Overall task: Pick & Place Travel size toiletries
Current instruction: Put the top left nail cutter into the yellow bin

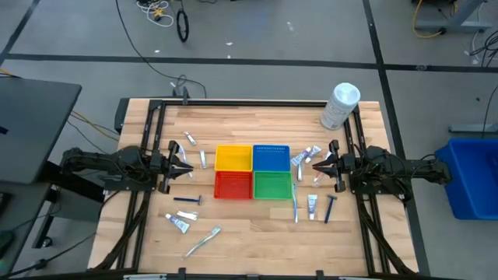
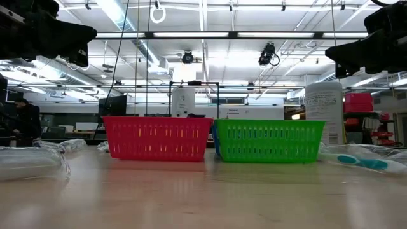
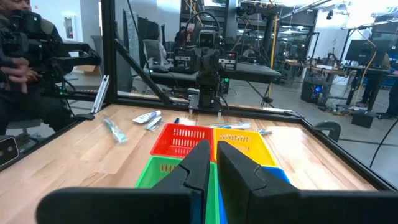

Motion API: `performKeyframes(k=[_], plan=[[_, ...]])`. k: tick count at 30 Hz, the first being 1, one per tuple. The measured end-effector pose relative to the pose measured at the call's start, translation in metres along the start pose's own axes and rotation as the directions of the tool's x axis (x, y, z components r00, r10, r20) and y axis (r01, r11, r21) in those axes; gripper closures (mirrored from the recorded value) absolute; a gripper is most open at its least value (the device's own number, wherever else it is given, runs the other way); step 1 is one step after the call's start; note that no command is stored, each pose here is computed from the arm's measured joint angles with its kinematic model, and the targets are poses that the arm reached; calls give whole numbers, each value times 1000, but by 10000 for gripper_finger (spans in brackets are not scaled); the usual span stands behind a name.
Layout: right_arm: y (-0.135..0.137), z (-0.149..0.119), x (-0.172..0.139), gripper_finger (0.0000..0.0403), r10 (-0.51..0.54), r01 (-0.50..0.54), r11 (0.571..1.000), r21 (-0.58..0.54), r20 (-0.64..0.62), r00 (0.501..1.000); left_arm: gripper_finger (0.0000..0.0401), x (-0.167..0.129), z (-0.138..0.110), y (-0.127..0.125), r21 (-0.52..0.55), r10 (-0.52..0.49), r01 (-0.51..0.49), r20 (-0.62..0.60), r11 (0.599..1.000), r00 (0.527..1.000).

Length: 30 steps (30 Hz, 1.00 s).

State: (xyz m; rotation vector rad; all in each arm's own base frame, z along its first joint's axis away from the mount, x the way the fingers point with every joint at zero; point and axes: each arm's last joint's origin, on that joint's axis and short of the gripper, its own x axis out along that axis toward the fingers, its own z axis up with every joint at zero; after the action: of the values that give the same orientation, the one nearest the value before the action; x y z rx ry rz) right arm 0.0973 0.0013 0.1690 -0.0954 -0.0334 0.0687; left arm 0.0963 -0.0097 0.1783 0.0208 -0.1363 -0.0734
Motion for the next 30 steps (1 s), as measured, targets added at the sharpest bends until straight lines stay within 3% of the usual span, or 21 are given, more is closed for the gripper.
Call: performKeyframes(k=[6, 14, 30], plan=[[0, 0, 0, 362, 0, 0, 1000, 0, -1, 1000, 358, 0, 4, -1, -102, -31, 35, 44, 994, 999], [0, 0, 0, 362, 0, 0, 1000, 0, 0, 1000, 358, 0, 9, -1, -129, -26, 35, 72, 991, 997], [0, 0, 0, 361, 0, 0, 1000, 0, 0, 1000, 358, -8, 55, 3, -187, 52, -15, 196, 982, 979]])
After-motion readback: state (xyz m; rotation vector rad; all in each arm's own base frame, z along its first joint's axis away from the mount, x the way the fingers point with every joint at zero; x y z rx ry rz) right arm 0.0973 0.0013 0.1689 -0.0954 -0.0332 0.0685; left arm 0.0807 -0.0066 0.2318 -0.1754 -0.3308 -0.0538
